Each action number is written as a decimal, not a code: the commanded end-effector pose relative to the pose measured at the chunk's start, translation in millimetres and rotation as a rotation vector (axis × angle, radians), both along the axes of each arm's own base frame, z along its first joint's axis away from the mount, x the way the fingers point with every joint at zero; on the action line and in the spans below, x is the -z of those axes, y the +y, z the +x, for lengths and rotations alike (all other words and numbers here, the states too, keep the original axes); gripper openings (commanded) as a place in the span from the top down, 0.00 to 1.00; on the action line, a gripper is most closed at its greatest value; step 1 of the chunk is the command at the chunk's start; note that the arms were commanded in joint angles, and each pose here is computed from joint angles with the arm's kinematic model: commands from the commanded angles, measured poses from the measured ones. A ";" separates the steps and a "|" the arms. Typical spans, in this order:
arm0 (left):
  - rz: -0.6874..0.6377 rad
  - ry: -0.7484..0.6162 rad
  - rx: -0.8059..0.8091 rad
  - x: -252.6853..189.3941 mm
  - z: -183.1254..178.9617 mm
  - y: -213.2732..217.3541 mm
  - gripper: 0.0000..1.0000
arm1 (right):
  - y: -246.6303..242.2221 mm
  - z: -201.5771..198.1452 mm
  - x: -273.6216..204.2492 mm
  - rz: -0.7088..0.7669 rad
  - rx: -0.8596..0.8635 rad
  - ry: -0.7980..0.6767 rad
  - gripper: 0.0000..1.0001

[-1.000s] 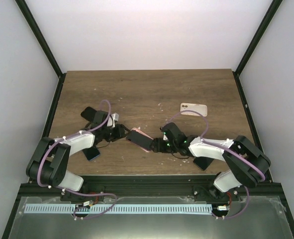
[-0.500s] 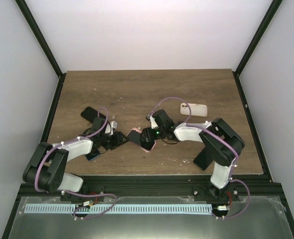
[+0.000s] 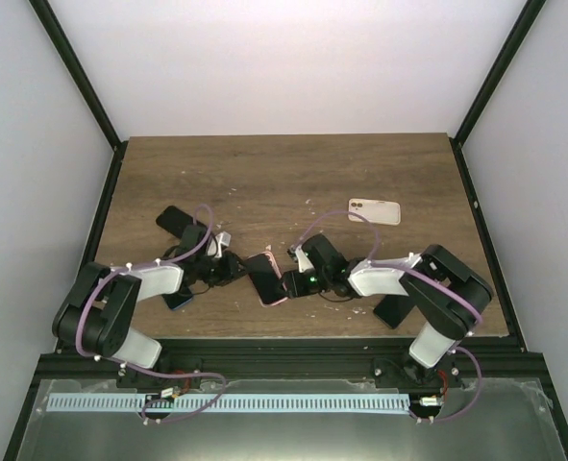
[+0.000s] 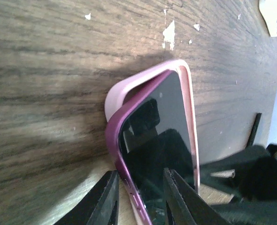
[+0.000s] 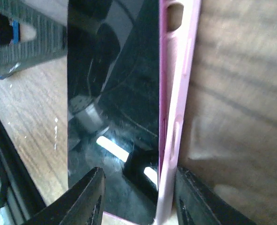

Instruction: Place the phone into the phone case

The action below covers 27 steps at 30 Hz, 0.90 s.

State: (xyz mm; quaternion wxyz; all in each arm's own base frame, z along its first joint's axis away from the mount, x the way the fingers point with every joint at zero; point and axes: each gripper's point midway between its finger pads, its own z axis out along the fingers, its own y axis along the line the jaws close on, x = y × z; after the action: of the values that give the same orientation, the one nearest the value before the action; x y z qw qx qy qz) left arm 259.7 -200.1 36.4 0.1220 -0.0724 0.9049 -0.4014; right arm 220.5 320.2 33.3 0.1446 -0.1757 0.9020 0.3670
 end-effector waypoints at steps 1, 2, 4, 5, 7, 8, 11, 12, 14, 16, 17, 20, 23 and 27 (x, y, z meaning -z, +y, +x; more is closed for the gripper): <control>-0.058 -0.060 0.049 -15.6 17.6 -15.3 0.72 | 2.5 -22.9 0.1 0.033 0.042 0.089 0.60; -0.062 -0.063 0.058 -16.7 19.9 -17.4 0.73 | 4.6 -23.8 -4.3 0.049 0.043 0.084 0.61; -0.064 -0.062 0.066 -18.5 24.2 -20.0 0.73 | 8.2 -23.1 -12.3 0.071 0.047 0.071 0.63; -0.061 -0.065 0.066 -19.9 26.5 -20.4 0.73 | 7.7 -21.0 -13.0 0.065 0.056 0.065 0.63; -0.045 -0.065 0.058 -20.9 27.3 -18.3 0.68 | 0.9 -13.8 -10.2 0.017 0.102 0.047 0.63; -0.037 -0.064 0.053 -20.6 26.1 -16.5 0.66 | -2.2 -9.7 -9.6 -0.001 0.121 0.031 0.63; -0.011 -0.062 0.043 -19.6 21.4 -11.0 0.60 | -6.2 1.8 -12.8 -0.010 0.157 -0.004 0.62; 0.000 -0.057 0.040 -17.7 19.5 -9.1 0.58 | -6.2 5.3 -12.9 -0.010 0.164 -0.007 0.61; 0.008 -0.043 0.042 -13.8 15.1 -7.3 0.57 | -5.6 12.1 -12.4 -0.011 0.177 -0.006 0.60; -0.003 -0.032 0.045 -11.7 12.0 -8.0 0.60 | -3.2 17.4 -12.3 -0.006 0.181 -0.012 0.62; -0.012 -0.030 0.046 -11.9 11.3 -9.0 0.62 | -1.9 20.1 -12.0 -0.003 0.183 -0.015 0.63; -0.022 -0.026 0.047 -10.7 10.6 -10.0 0.67 | 1.6 27.6 -8.2 0.003 0.182 -0.010 0.71; -0.018 -0.025 0.051 -8.6 11.1 -10.1 0.70 | 4.9 32.0 -3.1 0.012 0.175 -0.001 0.78; -0.022 -0.022 0.055 -5.3 11.4 -11.6 0.73 | 4.8 35.0 2.5 0.011 0.181 0.010 0.80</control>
State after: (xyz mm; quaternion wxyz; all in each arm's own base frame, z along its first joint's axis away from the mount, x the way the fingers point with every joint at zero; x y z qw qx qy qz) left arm 271.7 -208.8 44.7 0.1196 -0.0546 0.9026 -0.4099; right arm 245.0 319.8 27.6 0.1633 -0.0921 0.9172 0.3517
